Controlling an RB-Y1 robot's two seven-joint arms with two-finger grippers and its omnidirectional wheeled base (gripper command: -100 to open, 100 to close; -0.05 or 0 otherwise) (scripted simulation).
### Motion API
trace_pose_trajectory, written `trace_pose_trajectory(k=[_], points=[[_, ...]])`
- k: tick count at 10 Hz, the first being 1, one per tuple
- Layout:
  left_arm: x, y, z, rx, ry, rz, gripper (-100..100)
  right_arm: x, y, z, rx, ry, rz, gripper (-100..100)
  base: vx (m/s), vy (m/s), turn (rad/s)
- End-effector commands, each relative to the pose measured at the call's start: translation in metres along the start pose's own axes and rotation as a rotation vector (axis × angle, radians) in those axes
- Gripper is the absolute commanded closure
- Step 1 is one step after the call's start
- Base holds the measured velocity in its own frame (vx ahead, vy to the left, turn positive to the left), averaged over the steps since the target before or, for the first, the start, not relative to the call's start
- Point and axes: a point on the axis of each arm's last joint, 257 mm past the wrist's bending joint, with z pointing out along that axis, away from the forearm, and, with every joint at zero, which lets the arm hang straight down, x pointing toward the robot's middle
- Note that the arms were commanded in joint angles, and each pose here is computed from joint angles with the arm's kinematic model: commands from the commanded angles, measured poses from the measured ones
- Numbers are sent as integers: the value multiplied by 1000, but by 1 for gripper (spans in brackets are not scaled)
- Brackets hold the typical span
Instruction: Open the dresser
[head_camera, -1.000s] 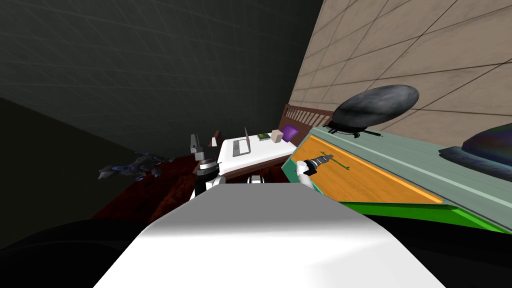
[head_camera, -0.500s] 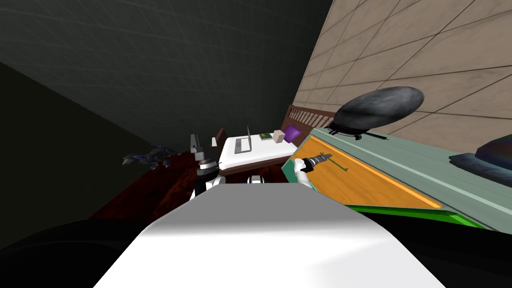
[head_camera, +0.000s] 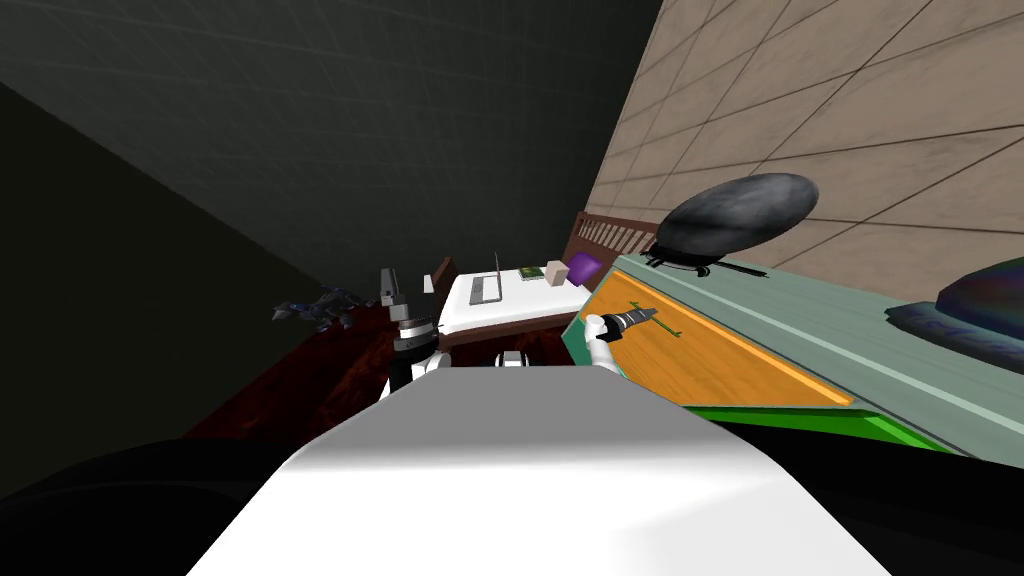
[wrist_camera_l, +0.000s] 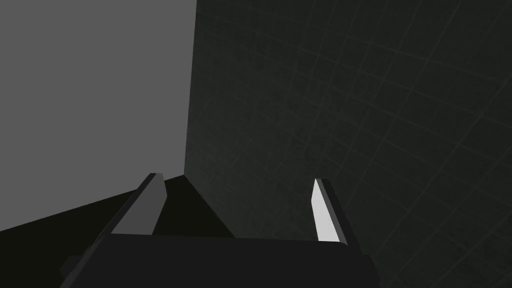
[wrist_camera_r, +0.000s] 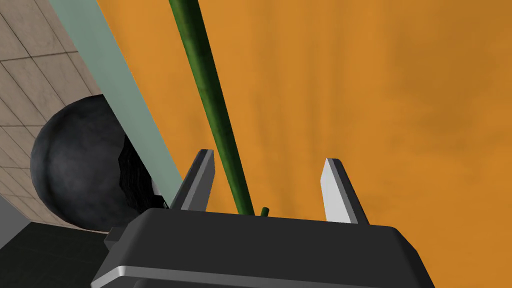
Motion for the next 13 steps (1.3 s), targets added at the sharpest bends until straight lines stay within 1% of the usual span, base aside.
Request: trace_pose_trajectory(k=[1,3,5,6,7,10,11,12,13], points=[[0,0,0,0,0,0,0,8,2,10,0,-42,9,100,162,188,-204],[0,0,0,0,0,0,0,11,4,13,-5,-65,13,100,118,167,-163],[0,0,0,0,0,0,0,13,6,15,-12,-88,17,100,68,76,-103],[0,0,0,0,0,0,0,14,0,18,4,-72,16,100,17,26,-45],[0,0,0,0,0,0,0,6,-1,20,-7,-97,21,100,-39,95,-83],[0,0,0,0,0,-1,0,-6,0,21,-24,-129,25,100,-42,180,-58],[0,0,0,0,0,0,0,-1,-4,23,-10,-115,25,100,-27,88,-21],[0,0,0,0,0,0,0,-16,-2,-4,-19,-152,18,100,-1,17,-213],[0,0,0,0,0,0,0,-24,-1,-19,-25,-168,20,100,15,3,-164]])
